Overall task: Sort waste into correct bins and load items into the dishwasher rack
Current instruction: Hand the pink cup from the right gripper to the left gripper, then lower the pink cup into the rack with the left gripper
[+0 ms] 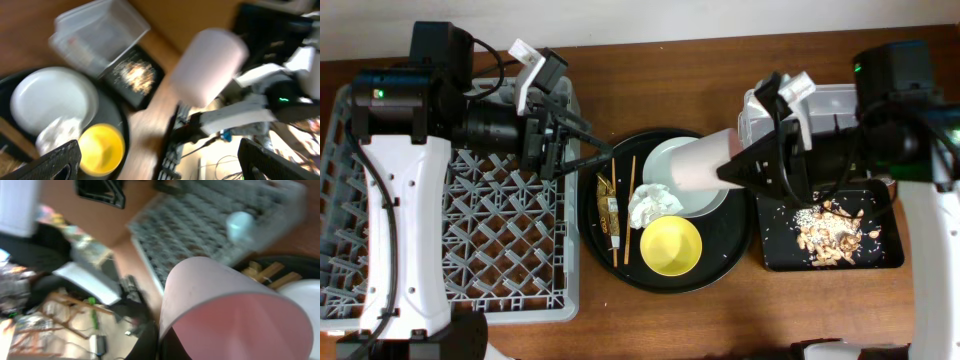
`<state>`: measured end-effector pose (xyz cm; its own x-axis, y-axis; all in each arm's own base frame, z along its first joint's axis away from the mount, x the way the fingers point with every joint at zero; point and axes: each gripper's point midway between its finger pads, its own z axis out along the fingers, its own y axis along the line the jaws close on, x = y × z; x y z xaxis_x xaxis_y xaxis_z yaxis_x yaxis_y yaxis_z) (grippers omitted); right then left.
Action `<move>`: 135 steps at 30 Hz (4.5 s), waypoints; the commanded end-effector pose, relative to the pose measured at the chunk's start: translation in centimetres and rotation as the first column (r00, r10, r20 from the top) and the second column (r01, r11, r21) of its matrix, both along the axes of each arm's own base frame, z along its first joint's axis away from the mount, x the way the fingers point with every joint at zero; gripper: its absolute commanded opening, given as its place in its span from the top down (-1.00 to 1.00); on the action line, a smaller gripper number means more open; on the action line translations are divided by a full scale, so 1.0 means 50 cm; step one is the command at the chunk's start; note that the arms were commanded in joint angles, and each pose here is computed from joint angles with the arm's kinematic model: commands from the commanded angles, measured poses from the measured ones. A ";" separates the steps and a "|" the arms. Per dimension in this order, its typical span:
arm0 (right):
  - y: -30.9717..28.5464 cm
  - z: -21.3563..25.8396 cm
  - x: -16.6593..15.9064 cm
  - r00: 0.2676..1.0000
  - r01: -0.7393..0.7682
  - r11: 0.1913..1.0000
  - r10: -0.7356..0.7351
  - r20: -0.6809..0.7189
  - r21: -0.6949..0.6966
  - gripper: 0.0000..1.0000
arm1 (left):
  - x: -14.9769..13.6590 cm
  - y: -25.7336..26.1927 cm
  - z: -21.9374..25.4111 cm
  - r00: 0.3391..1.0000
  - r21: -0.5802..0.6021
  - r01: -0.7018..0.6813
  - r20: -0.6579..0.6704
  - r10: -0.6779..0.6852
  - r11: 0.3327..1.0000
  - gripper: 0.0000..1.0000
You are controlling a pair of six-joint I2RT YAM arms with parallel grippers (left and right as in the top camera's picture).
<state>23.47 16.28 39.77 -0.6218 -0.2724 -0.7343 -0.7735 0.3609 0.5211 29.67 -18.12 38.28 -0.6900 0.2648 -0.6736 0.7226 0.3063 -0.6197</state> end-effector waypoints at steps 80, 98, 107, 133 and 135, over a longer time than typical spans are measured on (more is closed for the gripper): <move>0.039 -0.074 0.055 0.976 -0.097 0.978 0.130 0.177 -0.184 -0.97 | 0.053 0.215 -0.230 0.762 0.830 -0.406 0.076 0.644 0.382 0.32; 0.039 -0.074 0.055 0.976 -0.097 0.978 0.130 0.176 -0.184 -0.97 | 0.051 0.252 -0.434 0.710 0.901 -0.291 -0.023 0.704 0.322 0.32; 0.039 -0.074 0.055 0.976 -0.097 0.978 0.130 0.176 -0.184 -0.97 | 0.029 0.257 -0.480 0.707 0.919 -0.242 -0.054 0.705 0.313 0.31; 0.039 -0.074 0.055 0.976 -0.097 0.978 0.130 0.176 -0.184 -0.97 | 0.031 0.260 -0.506 0.707 0.922 -0.243 -0.045 0.706 0.302 -0.58; 0.039 -0.074 0.055 0.976 -0.097 0.978 0.130 0.176 -0.184 -0.97 | 0.033 0.260 -0.506 0.707 0.920 -0.247 -0.043 0.706 0.304 -0.59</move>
